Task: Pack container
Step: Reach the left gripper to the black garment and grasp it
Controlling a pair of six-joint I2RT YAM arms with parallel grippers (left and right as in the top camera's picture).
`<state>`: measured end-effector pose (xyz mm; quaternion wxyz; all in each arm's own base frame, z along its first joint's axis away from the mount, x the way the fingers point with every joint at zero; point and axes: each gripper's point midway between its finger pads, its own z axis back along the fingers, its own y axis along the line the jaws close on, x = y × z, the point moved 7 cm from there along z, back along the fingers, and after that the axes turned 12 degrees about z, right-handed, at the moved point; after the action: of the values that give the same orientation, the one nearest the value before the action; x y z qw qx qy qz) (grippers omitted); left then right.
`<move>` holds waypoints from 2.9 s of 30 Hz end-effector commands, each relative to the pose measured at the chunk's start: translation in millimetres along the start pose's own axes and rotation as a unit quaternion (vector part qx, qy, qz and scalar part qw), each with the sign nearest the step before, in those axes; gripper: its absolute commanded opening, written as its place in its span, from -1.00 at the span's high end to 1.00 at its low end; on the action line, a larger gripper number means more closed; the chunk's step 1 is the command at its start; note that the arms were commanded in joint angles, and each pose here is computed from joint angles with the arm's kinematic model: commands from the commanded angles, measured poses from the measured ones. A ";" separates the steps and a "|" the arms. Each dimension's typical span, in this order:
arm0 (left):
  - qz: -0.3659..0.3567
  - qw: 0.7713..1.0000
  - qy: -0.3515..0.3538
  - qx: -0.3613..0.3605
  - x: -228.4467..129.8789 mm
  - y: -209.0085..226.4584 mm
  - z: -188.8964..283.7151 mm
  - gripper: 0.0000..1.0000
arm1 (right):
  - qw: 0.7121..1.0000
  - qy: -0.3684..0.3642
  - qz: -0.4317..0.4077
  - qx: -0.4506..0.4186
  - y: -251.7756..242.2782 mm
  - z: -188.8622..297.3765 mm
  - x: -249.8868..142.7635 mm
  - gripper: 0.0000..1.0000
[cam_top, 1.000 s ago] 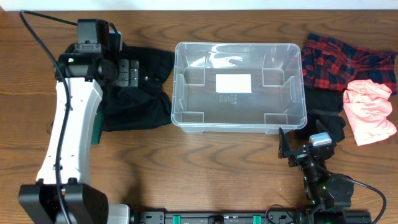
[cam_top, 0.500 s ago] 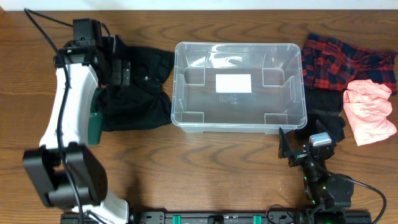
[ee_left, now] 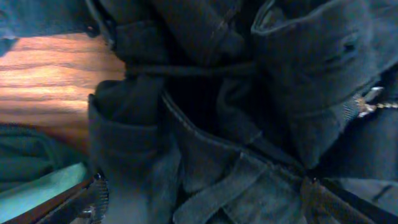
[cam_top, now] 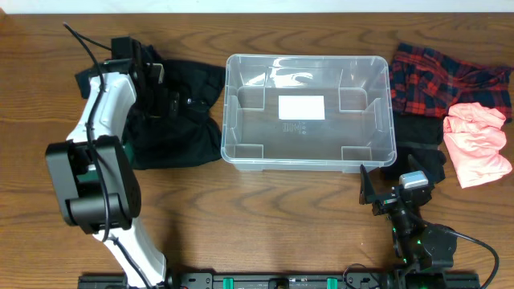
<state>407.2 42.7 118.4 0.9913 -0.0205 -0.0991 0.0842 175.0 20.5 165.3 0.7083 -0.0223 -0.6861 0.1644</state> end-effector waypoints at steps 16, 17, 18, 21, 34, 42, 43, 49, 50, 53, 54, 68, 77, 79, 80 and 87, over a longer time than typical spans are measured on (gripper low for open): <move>-0.003 1.000 0.017 0.008 -0.7 5.0 -21.2 -0.96 | 1.000 0.001 0.003 -0.005 -1.5 0.4 -0.7 -0.98; -0.003 1.000 0.013 0.021 1.1 7.4 -19.6 -0.96 | 1.000 0.001 0.003 -0.005 -1.5 0.4 -0.7 -0.98; -0.003 1.000 0.008 0.027 3.0 8.4 -17.4 -0.96 | 1.000 0.001 0.003 -0.005 -1.5 0.4 -0.7 -0.98; -0.004 1.000 -0.002 0.026 6.4 8.1 -15.3 -0.96 | 1.000 0.001 0.003 -0.005 -1.5 0.4 -0.7 -0.99; -0.003 0.998 -0.016 0.056 11.2 14.9 -15.7 -0.96 | 1.000 0.001 0.003 -0.005 -1.5 0.4 -0.7 -0.98; -0.002 0.998 -0.030 0.054 14.9 14.8 -19.8 -0.96 | 1.000 0.001 0.003 -0.005 -1.5 0.4 -0.7 -0.98; -0.002 0.998 -0.029 0.055 14.0 14.9 -20.8 -0.96 | 1.000 0.001 0.003 -0.005 -1.5 0.4 -0.7 -0.99; -0.003 0.998 -0.006 0.056 5.0 16.0 -36.0 -0.96 | 1.000 0.001 0.003 -0.005 -1.5 0.4 -0.7 -0.98; -0.002 0.998 -0.001 0.056 3.6 16.3 -39.6 -0.96 | 1.000 0.001 0.003 -0.005 -1.5 0.4 -0.7 -0.99; -0.002 0.998 0.013 0.056 -0.3 16.7 -45.9 -0.97 | 1.000 0.001 0.003 -0.005 -1.5 0.4 -0.7 -0.98; -0.002 0.998 0.017 0.056 -1.5 16.8 -46.5 -0.87 | 1.000 0.001 0.003 -0.005 -1.5 0.4 -0.7 -0.98; -0.001 0.999 0.040 0.020 -9.5 9.5 -46.6 0.47 | 1.000 0.001 0.003 -0.005 -1.5 0.4 -0.7 -0.99; -0.001 0.999 0.040 0.020 -9.8 9.2 -42.0 0.88 | 1.000 0.001 0.003 -0.005 -1.5 0.4 -0.7 -0.99; -0.002 0.999 0.032 0.019 -8.0 8.5 -36.3 0.88 | 1.000 0.001 0.003 -0.005 -1.5 0.4 -0.7 -0.99; -0.002 0.999 0.025 0.019 -6.4 8.2 -31.9 0.88 | 1.000 0.001 0.003 -0.005 -1.5 0.4 -0.7 -0.98; 0.002 0.999 -0.050 0.012 7.4 1.7 25.0 0.88 | 1.000 0.001 0.003 -0.005 -1.5 0.4 -0.7 -0.98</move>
<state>412.5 48.2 105.9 0.9914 0.0011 -0.1037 0.0804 175.0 20.5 165.3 0.7083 -0.0223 -0.6861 0.1644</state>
